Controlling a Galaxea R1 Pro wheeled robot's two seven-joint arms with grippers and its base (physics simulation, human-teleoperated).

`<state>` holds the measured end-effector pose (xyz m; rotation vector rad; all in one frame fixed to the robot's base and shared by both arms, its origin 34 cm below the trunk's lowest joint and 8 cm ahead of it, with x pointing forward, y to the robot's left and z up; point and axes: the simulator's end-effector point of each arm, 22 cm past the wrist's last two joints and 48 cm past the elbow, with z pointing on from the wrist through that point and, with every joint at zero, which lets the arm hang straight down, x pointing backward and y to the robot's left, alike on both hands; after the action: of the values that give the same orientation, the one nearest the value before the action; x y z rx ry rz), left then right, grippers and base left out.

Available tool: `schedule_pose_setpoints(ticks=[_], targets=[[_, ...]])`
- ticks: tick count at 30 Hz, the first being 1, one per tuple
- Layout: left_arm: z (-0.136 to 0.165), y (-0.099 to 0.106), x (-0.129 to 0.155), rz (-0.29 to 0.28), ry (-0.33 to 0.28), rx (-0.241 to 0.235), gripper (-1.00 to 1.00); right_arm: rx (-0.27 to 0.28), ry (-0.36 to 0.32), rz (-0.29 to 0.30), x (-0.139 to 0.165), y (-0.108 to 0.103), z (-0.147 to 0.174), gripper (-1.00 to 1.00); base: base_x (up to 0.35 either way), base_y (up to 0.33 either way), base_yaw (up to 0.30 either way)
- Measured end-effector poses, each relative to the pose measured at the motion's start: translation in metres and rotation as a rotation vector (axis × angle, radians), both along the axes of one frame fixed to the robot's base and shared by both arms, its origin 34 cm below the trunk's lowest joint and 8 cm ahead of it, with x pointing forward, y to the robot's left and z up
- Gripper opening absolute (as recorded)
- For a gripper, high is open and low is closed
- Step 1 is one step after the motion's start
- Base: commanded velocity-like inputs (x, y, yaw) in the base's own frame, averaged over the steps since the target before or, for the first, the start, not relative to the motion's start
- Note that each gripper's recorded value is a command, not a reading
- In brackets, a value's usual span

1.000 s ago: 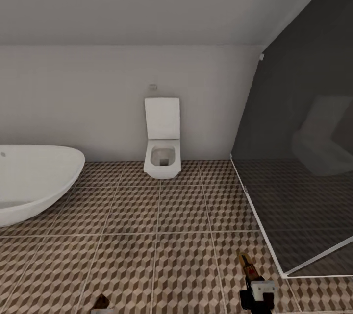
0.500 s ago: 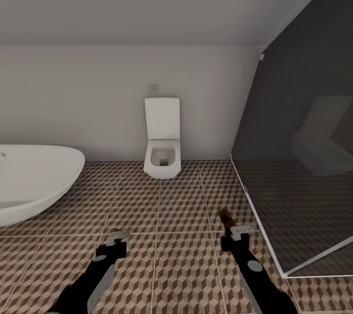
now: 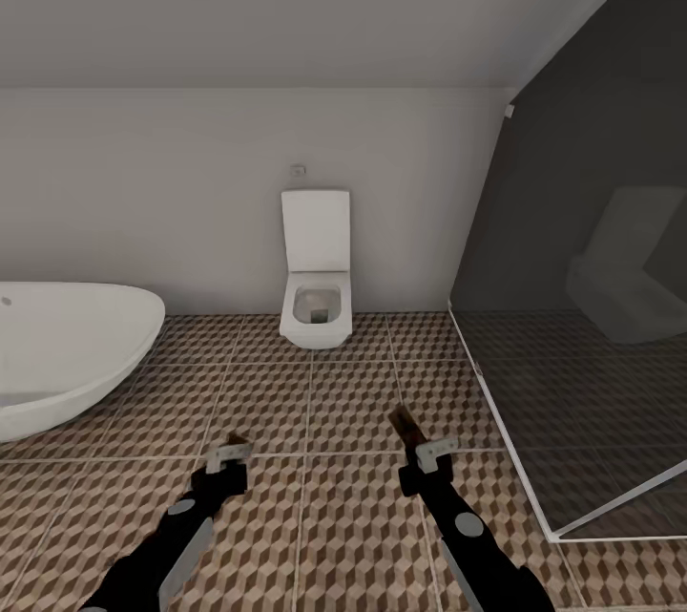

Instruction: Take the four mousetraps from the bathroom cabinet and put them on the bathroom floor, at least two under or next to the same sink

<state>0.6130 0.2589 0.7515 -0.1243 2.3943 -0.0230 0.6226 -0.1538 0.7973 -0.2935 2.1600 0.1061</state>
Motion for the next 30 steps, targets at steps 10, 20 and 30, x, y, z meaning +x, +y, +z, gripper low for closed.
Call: schedule_pose_setpoints(ticks=[10,20,30], targets=[[0.033,-0.028,0.0,-0.299,-0.071,-0.345,-1.0,0.002,-0.02,0.002,0.002,-0.001,0.003,-1.0,0.0,0.0,0.0],[0.018,-0.004,-0.01,-0.238,-0.037,-0.347,-1.0,0.0,-0.021,-0.001,0.003,-0.002,0.004,-1.0,0.0,0.0,0.0],[-0.017,0.023,-0.038,-0.025,0.264,-0.18,-1.0,-0.001,-0.022,-0.003,0.003,-0.002,0.004,-1.0,0.0,0.0,0.0]])
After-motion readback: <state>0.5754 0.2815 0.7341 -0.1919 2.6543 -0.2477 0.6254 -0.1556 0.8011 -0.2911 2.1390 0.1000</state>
